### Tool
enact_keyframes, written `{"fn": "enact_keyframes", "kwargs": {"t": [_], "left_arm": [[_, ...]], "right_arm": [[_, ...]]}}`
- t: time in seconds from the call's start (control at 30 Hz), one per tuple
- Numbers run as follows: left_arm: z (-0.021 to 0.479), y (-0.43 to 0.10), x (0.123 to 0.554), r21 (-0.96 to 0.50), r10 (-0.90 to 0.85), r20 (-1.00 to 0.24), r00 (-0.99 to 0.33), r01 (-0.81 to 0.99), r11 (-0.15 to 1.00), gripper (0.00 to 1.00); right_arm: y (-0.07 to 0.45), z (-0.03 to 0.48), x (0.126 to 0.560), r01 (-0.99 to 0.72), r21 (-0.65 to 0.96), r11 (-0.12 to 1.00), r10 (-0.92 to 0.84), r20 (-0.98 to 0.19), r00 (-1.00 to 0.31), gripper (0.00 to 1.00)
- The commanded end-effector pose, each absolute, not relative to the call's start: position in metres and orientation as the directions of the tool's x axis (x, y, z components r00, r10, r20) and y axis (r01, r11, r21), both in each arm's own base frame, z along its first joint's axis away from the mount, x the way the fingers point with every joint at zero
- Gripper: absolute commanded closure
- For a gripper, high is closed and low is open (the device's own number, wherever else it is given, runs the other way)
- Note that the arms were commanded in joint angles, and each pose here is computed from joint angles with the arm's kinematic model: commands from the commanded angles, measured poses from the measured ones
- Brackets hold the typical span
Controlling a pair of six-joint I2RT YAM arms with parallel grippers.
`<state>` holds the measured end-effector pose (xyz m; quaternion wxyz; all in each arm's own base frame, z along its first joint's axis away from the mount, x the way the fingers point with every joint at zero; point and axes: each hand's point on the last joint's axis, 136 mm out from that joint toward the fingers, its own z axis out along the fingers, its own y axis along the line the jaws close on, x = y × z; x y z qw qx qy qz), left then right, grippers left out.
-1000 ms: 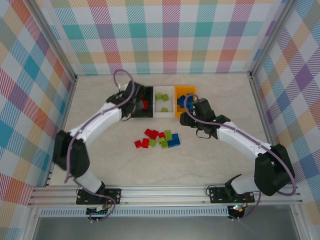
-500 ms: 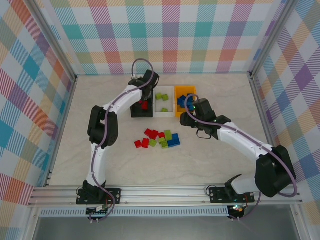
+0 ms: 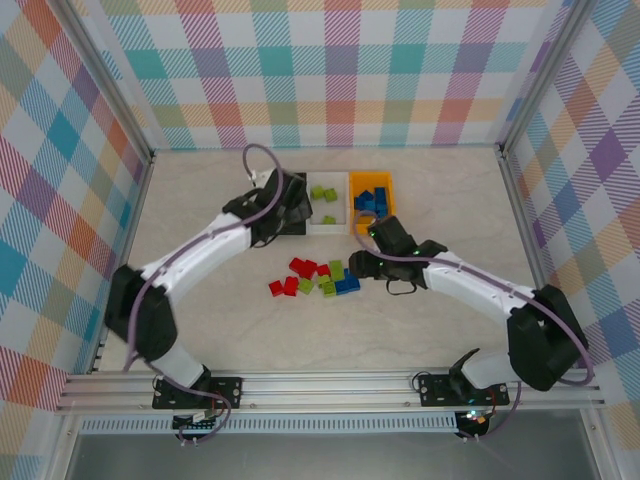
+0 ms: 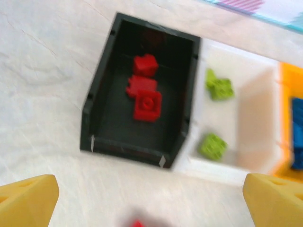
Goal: Sort the legos into containers by color
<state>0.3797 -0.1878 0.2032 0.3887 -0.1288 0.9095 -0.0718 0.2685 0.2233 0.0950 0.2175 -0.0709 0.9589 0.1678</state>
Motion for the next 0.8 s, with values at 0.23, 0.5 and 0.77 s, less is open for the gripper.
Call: {"fn": "enact_keyframes", "kwargs": {"t": [0.23, 0.5, 0.77], "left_arm": [[0.143, -0.147, 0.279, -0.216, -0.275, -0.598, -0.753, -0.18, 0.96, 0.0], [0.138, -0.1, 0.236, -0.194, -0.305, -0.613, -0.729, -0.235, 0.952, 0.0], [0.132, -0.095, 0.232, -0.173, -0.298, -0.611, -0.733, -0.244, 0.954, 0.0]], "right_arm": [[0.29, 0.078, 0.242, -0.437, 0.206, 0.876, -0.317, -0.436, -0.842, 0.33], [0.323, 0.061, 0.271, -0.446, 0.119, 0.887, -0.361, -0.424, -0.831, 0.37], [0.325, 0.046, 0.279, -0.435, 0.054, 0.899, -0.38, -0.399, -0.834, 0.41]]}}
